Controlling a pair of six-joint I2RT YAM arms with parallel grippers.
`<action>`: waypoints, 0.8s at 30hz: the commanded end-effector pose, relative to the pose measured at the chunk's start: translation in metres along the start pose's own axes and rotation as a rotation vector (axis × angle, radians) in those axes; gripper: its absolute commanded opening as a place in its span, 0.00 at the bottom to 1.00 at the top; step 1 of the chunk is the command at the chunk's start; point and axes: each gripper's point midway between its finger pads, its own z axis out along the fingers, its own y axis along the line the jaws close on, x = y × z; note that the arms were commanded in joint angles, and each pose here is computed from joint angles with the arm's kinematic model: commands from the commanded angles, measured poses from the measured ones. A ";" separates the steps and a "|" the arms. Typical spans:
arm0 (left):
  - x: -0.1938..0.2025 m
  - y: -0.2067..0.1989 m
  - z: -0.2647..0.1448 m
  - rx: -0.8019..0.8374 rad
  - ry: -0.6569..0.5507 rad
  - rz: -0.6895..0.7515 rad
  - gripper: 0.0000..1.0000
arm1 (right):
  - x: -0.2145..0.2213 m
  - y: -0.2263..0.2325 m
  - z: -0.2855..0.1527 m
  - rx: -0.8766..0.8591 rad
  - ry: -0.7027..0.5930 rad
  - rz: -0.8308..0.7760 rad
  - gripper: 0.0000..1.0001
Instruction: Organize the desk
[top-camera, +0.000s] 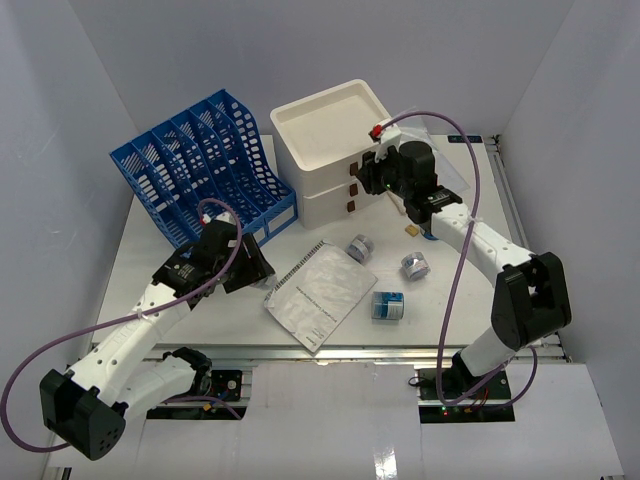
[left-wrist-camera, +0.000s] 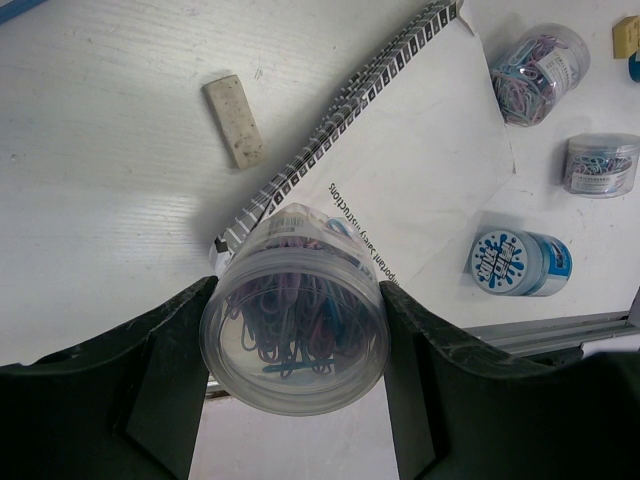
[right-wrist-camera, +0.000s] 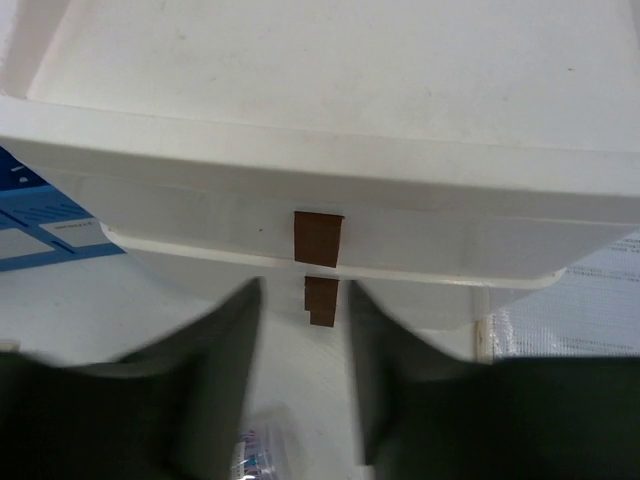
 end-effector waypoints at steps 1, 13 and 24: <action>-0.018 -0.023 -0.013 0.084 -0.059 0.012 0.00 | -0.021 -0.001 0.000 0.007 -0.062 -0.019 0.78; -0.017 -0.021 -0.014 0.087 -0.064 0.007 0.00 | -0.016 -0.009 0.039 0.050 -0.044 0.009 0.63; -0.019 -0.026 -0.016 0.103 -0.068 0.003 0.00 | -0.013 -0.015 0.034 0.095 -0.078 0.023 0.14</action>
